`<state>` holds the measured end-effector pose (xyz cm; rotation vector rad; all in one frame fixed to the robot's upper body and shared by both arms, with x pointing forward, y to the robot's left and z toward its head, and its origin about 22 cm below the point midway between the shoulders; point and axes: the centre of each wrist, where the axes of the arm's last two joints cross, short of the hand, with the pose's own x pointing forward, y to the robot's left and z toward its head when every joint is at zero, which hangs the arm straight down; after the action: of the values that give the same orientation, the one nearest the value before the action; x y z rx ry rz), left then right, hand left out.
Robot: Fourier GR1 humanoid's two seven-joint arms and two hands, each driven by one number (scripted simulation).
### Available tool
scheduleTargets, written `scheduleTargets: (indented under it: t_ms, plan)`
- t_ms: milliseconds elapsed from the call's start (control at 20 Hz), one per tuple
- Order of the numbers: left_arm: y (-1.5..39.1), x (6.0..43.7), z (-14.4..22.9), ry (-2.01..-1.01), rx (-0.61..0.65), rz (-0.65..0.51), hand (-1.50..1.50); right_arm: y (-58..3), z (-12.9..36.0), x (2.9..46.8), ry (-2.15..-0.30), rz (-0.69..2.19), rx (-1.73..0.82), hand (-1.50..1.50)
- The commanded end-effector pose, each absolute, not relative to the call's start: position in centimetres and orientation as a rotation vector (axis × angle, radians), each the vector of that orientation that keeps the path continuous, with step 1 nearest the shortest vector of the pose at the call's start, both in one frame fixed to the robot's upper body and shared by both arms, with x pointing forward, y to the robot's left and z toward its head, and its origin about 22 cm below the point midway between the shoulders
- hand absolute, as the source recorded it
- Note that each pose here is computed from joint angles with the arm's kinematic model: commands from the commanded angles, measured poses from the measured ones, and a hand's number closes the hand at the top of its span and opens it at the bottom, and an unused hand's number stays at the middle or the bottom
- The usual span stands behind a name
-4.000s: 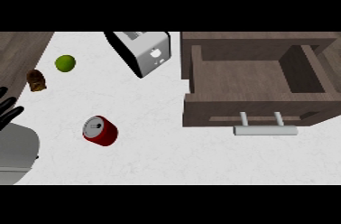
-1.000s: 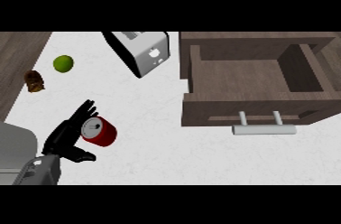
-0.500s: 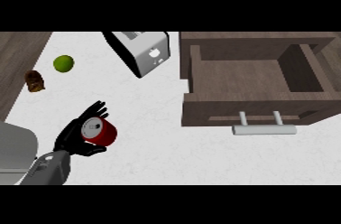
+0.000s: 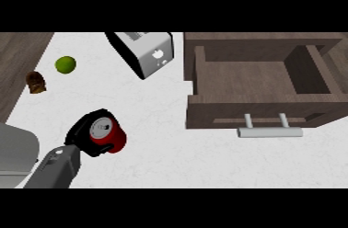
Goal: Pick up the can, place it into the drawer and close the drawer
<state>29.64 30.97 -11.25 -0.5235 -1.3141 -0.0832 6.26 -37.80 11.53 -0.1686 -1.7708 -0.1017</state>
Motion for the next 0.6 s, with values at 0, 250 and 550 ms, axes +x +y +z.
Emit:
scheduleTargets:
  t_ms: [0, 250, 550]
  plan:
    - [29.9, 30.2, -10.5, -1.374, -0.647, -0.123, 1.5, -37.1, 11.7, 6.1, -1.765, -0.121, -0.166, -1.5]
    - [27.5, 30.9, -10.3, -1.455, -0.409, 0.177, 1.5, -37.9, 11.1, 6.0, -1.767, -0.111, -0.183, -1.5]
    - [24.7, 32.2, -7.4, -1.56, -0.282, 0.316, 1.5, -36.9, 11.2, 5.4, -1.774, -0.108, -0.193, -1.5]
